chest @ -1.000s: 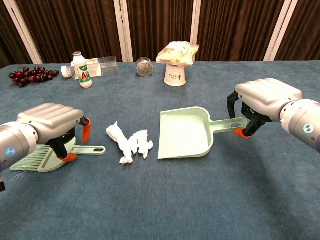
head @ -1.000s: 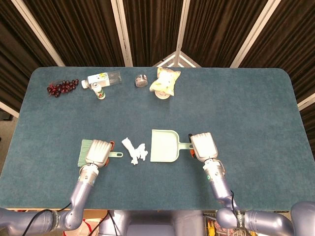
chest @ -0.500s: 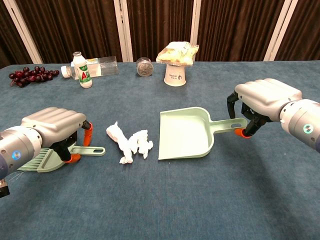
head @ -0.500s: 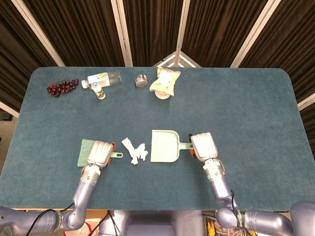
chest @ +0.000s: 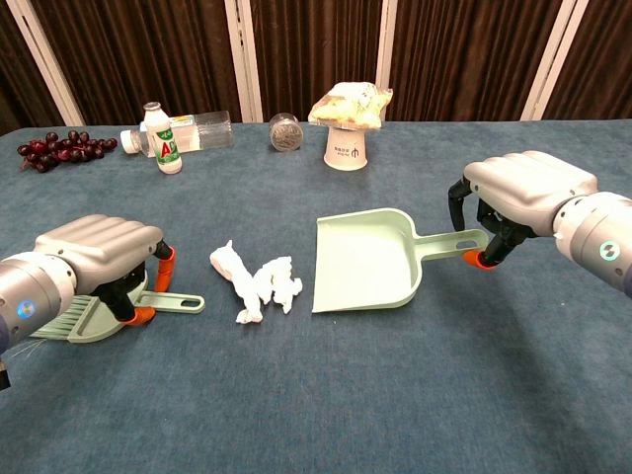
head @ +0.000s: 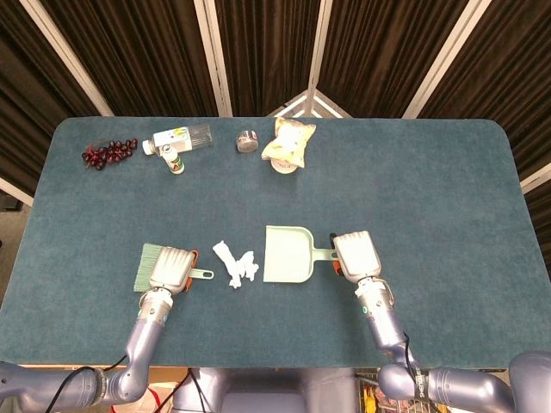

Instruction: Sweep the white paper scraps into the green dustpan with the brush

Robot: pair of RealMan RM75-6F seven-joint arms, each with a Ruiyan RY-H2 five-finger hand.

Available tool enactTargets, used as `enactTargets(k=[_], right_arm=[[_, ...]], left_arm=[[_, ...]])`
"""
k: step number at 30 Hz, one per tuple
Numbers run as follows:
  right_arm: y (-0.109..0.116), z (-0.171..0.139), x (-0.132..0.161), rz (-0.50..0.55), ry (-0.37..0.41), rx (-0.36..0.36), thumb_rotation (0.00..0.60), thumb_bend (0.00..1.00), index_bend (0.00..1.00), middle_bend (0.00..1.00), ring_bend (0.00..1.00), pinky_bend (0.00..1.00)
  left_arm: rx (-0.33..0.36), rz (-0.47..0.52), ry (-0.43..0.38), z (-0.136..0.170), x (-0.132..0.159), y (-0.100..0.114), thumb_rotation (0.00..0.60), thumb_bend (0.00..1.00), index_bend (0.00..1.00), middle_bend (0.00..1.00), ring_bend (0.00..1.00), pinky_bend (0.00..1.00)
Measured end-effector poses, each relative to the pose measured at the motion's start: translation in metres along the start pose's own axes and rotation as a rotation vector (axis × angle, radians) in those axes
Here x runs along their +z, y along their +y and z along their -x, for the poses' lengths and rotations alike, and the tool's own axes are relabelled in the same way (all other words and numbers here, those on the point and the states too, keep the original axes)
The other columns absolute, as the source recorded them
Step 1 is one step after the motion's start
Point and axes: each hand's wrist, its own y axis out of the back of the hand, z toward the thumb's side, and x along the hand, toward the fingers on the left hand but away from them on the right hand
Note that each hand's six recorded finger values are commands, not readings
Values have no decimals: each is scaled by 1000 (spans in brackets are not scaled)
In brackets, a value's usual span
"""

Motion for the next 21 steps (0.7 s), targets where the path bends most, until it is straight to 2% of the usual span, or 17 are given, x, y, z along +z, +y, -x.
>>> enactTargets(k=[4,9,14,21], right_arm=[[-1,-1,0,-3,2,3,600,337,544,909,903,871],[-2,-1,1,-8,6,7,600,337,544,909,903,871],[-1,-1,5,-8,14,11,600,339,544,908,903,871],[0,0,11,-31,38,20,600,341,547,909,903,870]], left_arm=[[6,16,1,0,1,1,600,635,688,942,910,949],[53,65,-6,0,2,12,600,643,713,956,925,958],[126,121,-19,0,4,34,600,643,731,967,932,961],[175,185,-35,3,7,53,600,643,742,975,942,974]])
